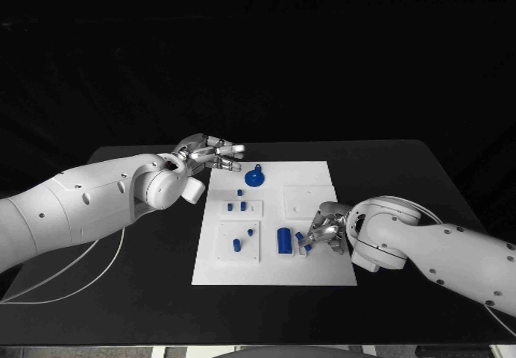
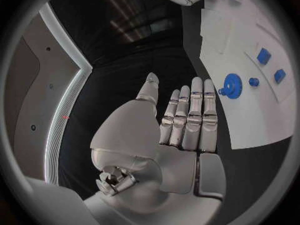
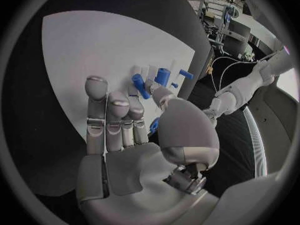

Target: Assemble the parts on the task board

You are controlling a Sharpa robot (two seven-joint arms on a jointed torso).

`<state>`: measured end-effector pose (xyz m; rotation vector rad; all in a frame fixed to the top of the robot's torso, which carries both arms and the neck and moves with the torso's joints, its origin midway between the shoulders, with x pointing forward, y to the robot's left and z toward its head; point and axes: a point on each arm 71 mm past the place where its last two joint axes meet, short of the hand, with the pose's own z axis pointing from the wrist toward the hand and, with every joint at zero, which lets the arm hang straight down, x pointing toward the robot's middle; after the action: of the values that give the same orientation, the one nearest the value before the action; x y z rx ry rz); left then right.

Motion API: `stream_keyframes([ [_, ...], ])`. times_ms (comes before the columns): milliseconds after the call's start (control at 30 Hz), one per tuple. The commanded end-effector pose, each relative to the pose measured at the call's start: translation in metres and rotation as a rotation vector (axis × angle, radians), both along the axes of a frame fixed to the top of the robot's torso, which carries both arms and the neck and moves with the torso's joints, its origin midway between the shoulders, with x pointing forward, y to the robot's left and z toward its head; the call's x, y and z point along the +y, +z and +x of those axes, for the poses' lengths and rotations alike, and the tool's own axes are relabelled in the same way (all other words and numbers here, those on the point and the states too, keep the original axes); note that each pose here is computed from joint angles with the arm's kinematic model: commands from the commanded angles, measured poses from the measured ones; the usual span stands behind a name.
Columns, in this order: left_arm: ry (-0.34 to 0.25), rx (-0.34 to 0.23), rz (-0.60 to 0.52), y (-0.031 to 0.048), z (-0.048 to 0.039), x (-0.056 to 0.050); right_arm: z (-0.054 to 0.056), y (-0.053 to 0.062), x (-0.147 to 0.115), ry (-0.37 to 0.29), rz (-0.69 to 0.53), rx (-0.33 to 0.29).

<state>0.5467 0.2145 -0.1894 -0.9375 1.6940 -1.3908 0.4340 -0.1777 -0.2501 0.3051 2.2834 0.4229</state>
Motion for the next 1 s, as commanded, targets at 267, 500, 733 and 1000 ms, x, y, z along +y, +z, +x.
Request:
stream_keyframes([
  [267,-0.018,-0.002,-0.002,0.0007,-0.0007,-0.002,-0.008,-0.004,0.001,0.028,-0.068,0.012],
  [500,-0.019,-0.002,0.0,0.0006,-0.0009,-0.001,-0.01,-0.001,0.002,0.034,-0.063,0.0],
  [733,-0.019,-0.001,0.001,0.0005,-0.0009,-0.001,-0.013,0.002,0.003,0.042,-0.054,-0.01],
  [1000,-0.019,0.0,0.002,0.0004,-0.0009,-0.001,-0.014,0.003,0.004,0.045,-0.048,-0.015],
])
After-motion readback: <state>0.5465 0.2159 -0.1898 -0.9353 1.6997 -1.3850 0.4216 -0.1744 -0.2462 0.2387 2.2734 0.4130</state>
